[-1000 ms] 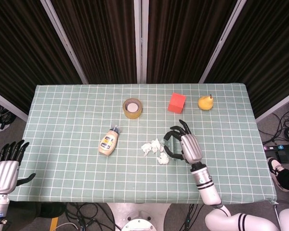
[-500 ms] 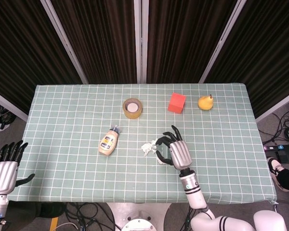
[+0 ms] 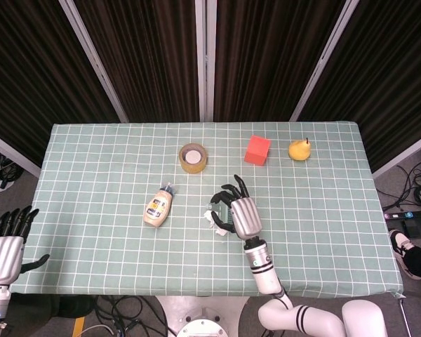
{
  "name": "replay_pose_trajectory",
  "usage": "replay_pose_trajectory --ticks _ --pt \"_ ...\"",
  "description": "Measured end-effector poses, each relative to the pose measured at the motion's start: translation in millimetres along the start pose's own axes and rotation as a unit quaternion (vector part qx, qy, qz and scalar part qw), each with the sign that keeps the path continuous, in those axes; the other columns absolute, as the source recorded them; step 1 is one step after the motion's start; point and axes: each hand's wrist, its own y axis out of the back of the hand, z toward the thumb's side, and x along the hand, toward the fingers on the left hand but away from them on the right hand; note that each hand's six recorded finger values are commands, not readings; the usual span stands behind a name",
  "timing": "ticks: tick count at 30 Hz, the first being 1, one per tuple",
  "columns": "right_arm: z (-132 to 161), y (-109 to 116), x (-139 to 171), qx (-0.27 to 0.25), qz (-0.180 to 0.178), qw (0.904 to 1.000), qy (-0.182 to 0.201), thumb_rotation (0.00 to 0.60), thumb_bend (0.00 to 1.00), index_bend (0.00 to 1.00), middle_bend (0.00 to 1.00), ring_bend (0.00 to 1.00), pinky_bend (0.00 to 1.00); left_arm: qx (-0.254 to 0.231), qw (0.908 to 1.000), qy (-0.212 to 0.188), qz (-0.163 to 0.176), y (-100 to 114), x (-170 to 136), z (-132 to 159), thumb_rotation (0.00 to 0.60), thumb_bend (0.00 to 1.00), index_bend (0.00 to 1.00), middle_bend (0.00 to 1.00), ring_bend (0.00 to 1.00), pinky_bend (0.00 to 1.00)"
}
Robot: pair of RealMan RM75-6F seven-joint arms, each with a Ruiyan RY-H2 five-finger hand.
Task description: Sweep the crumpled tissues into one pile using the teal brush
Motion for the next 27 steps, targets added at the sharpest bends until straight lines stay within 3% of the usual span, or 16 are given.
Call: replay_pose_trajectory --ticks 6,11,14,18,22,25,27 --pt "-9 41 2 0.007 -0.007 0.9999 0.010 0.600 0.47 0.64 0.59 0.25 0.01 -0.002 1.0000 -0.005 -0.003 -2 3 1 0.600 0.01 0.09 0.04 0.00 0.00" --pt "-38 96 5 0.081 0.007 0.9967 -0.002 0.600 0.47 0.63 0.58 0.25 0.01 0.000 0.9999 -0.010 -0.002 -2 4 4 0.600 0.01 0.09 0.04 0.00 0.00" --pt "-63 124 9 0.137 0.040 0.9894 -0.026 0.600 0.47 0.62 0.56 0.24 0.01 0.002 0.9999 -0.013 -0.003 -2 4 7 0.600 0.01 0.09 0.04 0.00 0.00" --pt "-95 138 21 0.210 0.115 0.9693 -0.058 0.600 0.47 0.58 0.52 0.20 0.01 0.005 0.9999 -0.014 -0.005 -2 4 9 0.600 0.01 0.09 0.04 0.00 0.00" --pt "-124 132 37 0.279 0.199 0.9361 -0.080 0.600 0.47 0.54 0.51 0.17 0.01 0.007 0.9998 -0.016 -0.008 -2 5 11 0.600 0.01 0.09 0.04 0.00 0.00" --pt "-138 129 41 0.322 0.222 0.9163 -0.085 0.600 0.46 0.49 0.49 0.15 0.00 0.009 0.9998 -0.015 -0.009 -2 5 12 0.600 0.01 0.09 0.04 0.00 0.00" --pt "-146 125 42 0.336 0.230 0.9092 -0.088 0.600 0.44 0.41 0.45 0.13 0.00 0.009 0.9998 -0.015 -0.009 -2 4 11 0.600 0.01 0.09 0.04 0.00 0.00"
